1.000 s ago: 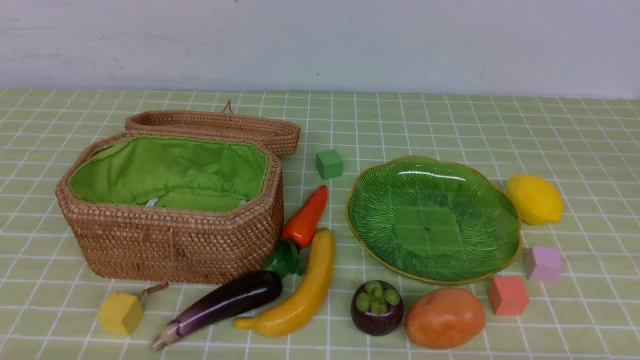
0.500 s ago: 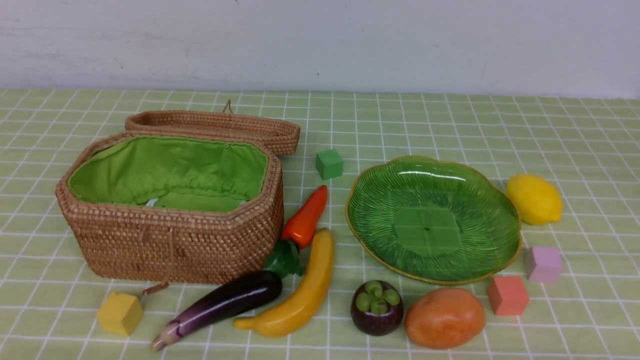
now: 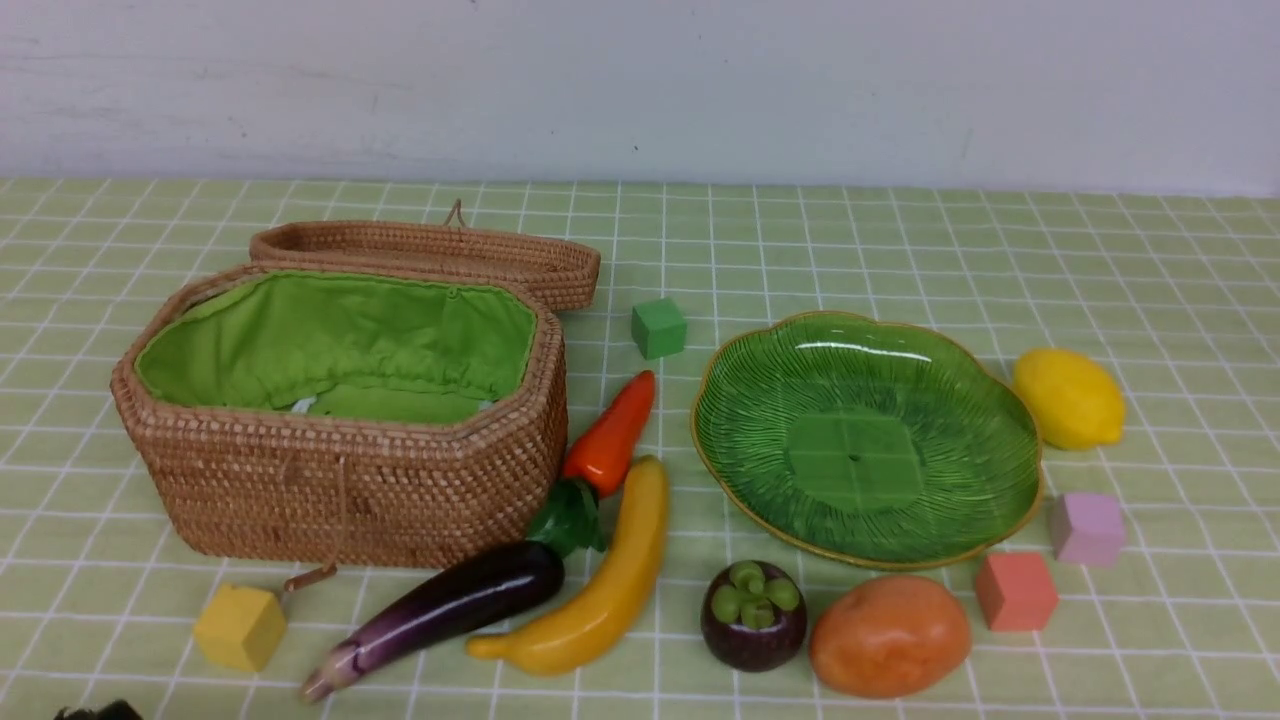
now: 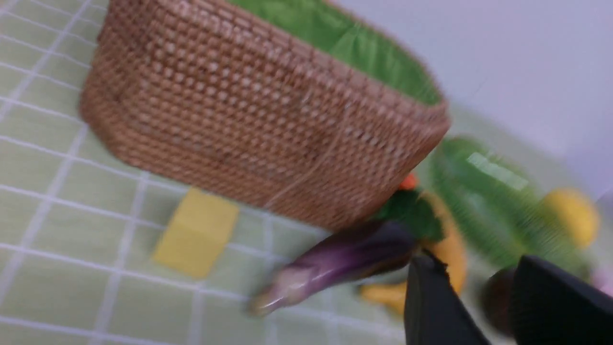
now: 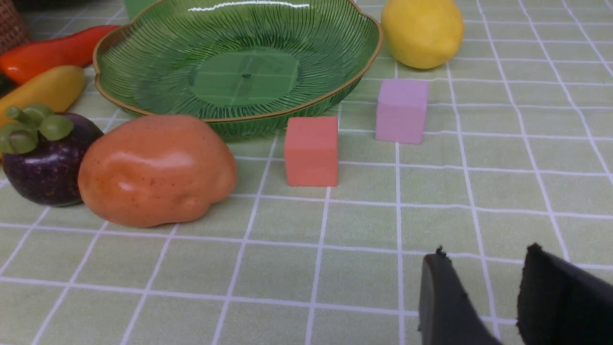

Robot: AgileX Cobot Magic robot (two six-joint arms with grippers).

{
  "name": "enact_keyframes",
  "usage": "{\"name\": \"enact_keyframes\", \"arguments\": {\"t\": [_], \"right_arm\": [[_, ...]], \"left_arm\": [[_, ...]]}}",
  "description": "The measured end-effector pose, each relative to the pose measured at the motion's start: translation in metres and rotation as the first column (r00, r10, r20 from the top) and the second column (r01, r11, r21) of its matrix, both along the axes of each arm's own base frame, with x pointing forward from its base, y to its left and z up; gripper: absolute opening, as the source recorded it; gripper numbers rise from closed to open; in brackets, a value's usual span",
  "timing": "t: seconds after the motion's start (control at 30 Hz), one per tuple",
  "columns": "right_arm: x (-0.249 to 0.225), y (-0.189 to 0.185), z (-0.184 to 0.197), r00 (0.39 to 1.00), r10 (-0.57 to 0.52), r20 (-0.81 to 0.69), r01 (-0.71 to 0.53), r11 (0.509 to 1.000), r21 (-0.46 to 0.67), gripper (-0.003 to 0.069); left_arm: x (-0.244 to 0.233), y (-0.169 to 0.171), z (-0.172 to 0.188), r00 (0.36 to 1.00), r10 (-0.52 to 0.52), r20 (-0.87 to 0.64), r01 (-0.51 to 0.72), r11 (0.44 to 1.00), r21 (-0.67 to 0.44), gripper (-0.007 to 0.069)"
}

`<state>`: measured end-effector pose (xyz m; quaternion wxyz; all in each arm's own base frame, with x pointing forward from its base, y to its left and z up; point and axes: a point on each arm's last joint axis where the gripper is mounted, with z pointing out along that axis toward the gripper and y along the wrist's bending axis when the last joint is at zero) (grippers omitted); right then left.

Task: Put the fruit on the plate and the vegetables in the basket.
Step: Use the left arm to grab an eggplant and put it into the left basket

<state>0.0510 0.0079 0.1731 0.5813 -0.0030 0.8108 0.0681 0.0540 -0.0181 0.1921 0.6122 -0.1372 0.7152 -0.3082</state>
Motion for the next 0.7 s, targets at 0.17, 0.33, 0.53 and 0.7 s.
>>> {"name": "enact_keyframes", "arguments": {"t": [0.17,0.33,0.53,0.7], "right_arm": [[0.000,0.000,0.000,1.000,0.000,0.000,0.000,1.000,0.000,0.0240],[0.000,0.000,0.000,1.000,0.000,0.000,0.000,1.000,0.000,0.0240],[0.000,0.000,0.000,1.000,0.000,0.000,0.000,1.000,0.000,0.0240],[0.000,0.000,0.000,1.000,0.000,0.000,0.000,1.000,0.000,0.0240]], "left_arm": [[0.001,0.005,0.009,0.998,0.059,0.026,-0.050,0.959,-0.280,0.0238],[0.002,0.013,0.016,0.986,0.147,0.073,-0.110,0.922,-0.373,0.0238],[-0.001,0.004,0.034,0.997,0.049,0.067,-0.026,0.953,-0.303,0.0105],[0.012,-0.016,0.076,0.988,-0.134,-0.072,0.129,0.989,-0.078,-0.0013]]}}
